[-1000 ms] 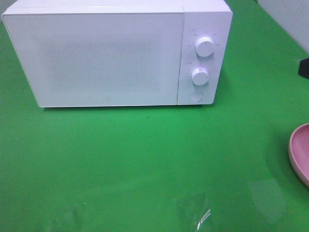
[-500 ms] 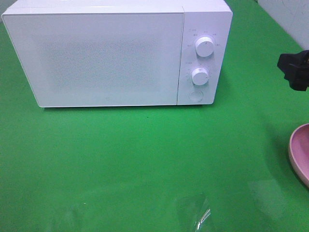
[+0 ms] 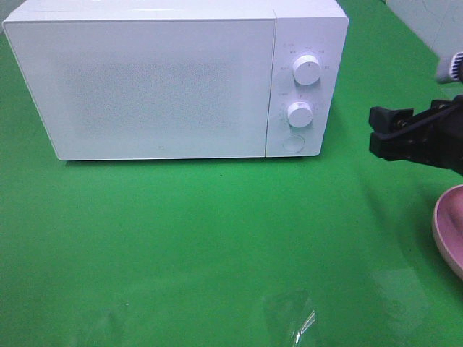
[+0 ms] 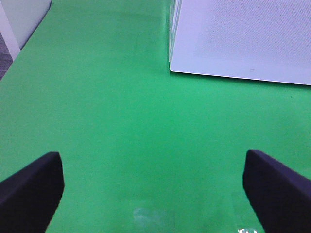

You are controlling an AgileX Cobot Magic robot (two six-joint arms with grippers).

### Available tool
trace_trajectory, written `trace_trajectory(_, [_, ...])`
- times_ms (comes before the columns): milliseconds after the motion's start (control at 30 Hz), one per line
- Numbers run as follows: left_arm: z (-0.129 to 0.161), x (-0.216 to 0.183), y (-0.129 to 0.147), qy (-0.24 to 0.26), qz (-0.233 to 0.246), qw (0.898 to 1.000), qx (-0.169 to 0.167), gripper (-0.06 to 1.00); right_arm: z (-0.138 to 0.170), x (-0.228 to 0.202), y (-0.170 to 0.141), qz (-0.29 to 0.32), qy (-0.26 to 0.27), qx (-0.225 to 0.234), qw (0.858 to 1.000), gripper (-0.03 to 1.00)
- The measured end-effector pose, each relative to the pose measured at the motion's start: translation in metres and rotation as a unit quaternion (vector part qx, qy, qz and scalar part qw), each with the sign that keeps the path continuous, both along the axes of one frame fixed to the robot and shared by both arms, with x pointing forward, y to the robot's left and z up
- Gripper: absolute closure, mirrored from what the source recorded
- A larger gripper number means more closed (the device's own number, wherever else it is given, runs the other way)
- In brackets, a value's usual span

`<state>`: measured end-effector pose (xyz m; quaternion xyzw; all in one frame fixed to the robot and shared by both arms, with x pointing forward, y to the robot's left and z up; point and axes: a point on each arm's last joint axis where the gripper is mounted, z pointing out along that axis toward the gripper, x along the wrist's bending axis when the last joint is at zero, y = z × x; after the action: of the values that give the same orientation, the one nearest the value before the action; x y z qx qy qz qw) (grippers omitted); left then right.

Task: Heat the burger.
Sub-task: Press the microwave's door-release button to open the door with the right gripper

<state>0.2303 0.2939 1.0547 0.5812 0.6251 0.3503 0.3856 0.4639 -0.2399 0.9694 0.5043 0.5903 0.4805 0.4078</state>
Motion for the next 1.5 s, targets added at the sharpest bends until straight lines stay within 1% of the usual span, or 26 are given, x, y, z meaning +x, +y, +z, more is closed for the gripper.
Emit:
trace_trajectory(33, [0.0, 0.0, 0.0, 0.0, 0.0, 1.0, 0.0, 0.03, -0.005, 0.0, 0.009, 0.003, 0.001, -0.009, 1.0, 0.21])
trace_trajectory(67, [0.0, 0.0, 0.0, 0.0, 0.0, 1.0, 0.0, 0.03, -0.005, 0.0, 0.009, 0.003, 0.001, -0.009, 1.0, 0.21])
trace_trajectory(100, [0.0, 0.0, 0.0, 0.0, 0.0, 1.0, 0.0, 0.03, -0.007, -0.002, 0.018, 0.008, -0.007, -0.018, 1.0, 0.21])
trace_trajectory(133, [0.0, 0.0, 0.0, 0.0, 0.0, 1.0, 0.0, 0.03, -0.007, -0.002, 0.018, 0.008, -0.007, -0.018, 1.0, 0.21])
trace_trajectory(167, [0.0, 0.0, 0.0, 0.0, 0.0, 1.0, 0.0, 0.03, -0.008, -0.004, 0.027, 0.01, -0.014, -0.018, 1.0, 0.21])
trace_trajectory(267, [0.0, 0.0, 0.0, 0.0, 0.0, 1.0, 0.0, 0.03, -0.008, -0.006, 0.032, 0.014, -0.02, -0.018, 1.0, 0.21])
trace_trajectory(333, [0.0, 0.0, 0.0, 0.0, 0.0, 1.0, 0.0, 0.03, -0.006, -0.012, 0.042, 0.007, -0.03, 0.004, 1.0, 0.21])
trace_trajectory(400, [0.0, 0.0, 0.0, 0.0, 0.0, 1.0, 0.0, 0.03, -0.006, -0.012, 0.042, 0.007, -0.03, 0.004, 1.0, 0.21])
trace_trajectory(433, [0.0, 0.0, 0.0, 0.0, 0.0, 1.0, 0.0, 0.03, -0.005, -0.015, 0.045, -0.007, -0.031, 0.018, 0.999, 0.21])
trace_trajectory(567, [0.0, 0.0, 0.0, 0.0, 0.0, 1.0, 0.0, 0.03, -0.004, -0.021, 0.051, -0.019, -0.038, 0.026, 0.999, 0.21])
trace_trajectory(667, [0.0, 0.0, 0.0, 0.0, 0.0, 1.0, 0.0, 0.03, -0.004, -0.026, 0.057, -0.012, -0.035, 0.03, 0.999, 0.21])
trace_trajectory(933, [0.0, 0.0, 0.0, 0.0, 0.0, 1.0, 0.0, 0.03, -0.007, -0.027, 0.061, -0.005, -0.031, 0.025, 0.999, 0.21])
trace_trajectory(1033, [0.0, 0.0, 0.0, 0.0, 0.0, 1.0, 0.0, 0.03, -0.021, -0.025, 0.064, -0.005, -0.01, 0.006, 1.0, 0.21])
trace_trajectory(1067, [0.0, 0.0, 0.0, 0.0, 0.0, 1.0, 0.0, 0.03, -0.021, -0.025, 0.064, -0.005, -0.01, 0.006, 1.0, 0.21])
trace_trajectory(1100, [0.0, 0.0, 0.0, 0.0, 0.0, 1.0, 0.0, 0.03, -0.028, -0.024, 0.065, -0.007, 0.0, 0.002, 1.0, 0.21])
trace_trajectory(1133, [0.0, 0.0, 0.0, 0.0, 0.0, 1.0, 0.0, 0.03, -0.033, -0.023, 0.066, -0.011, 0.008, 0.007, 1.0, 0.21])
trace_trajectory(1233, [0.0, 0.0, 0.0, 0.0, 0.0, 1.0, 0.0, 0.03, -0.036, -0.022, 0.066, -0.014, 0.011, 0.011, 1.0, 0.21])
trace_trajectory(1267, [0.0, 0.0, 0.0, 0.0, 0.0, 1.0, 0.0, 0.03, -0.039, -0.021, 0.066, -0.021, 0.012, 0.023, 0.999, 0.21])
trace_trajectory(1300, [0.0, 0.0, 0.0, 0.0, 0.0, 1.0, 0.0, 0.03, -0.039, -0.021, 0.066, -0.021, 0.012, 0.023, 0.999, 0.21])
trace_trajectory(1333, [0.0, 0.0, 0.0, 0.0, 0.0, 1.0, 0.0, 0.03, -0.043, -0.02, 0.066, -0.029, 0.014, 0.042, 0.999, 0.22])
trace_trajectory(1367, [0.0, 0.0, 0.0, 0.0, 0.0, 1.0, 0.0, 0.03, -0.043, -0.02, 0.066, -0.029, 0.014, 0.042, 0.999, 0.22])
trace_trajectory(1433, [0.0, 0.0, 0.0, 0.0, 0.0, 1.0, 0.0, 0.03, -0.045, -0.019, 0.065, -0.046, 0.008, 0.095, 0.994, 0.25])
trace_trajectory(1467, [0.0, 0.0, 0.0, 0.0, 0.0, 1.0, 0.0, 0.03, -0.045, -0.019, 0.065, -0.046, 0.008, 0.095, 0.994, 0.25])
trace_trajectory(1500, [0.0, 0.0, 0.0, 0.0, 0.0, 1.0, 0.0, 0.03, -0.045, -0.019, 0.065, -0.05, 0.008, 0.114, 0.992, 0.28])
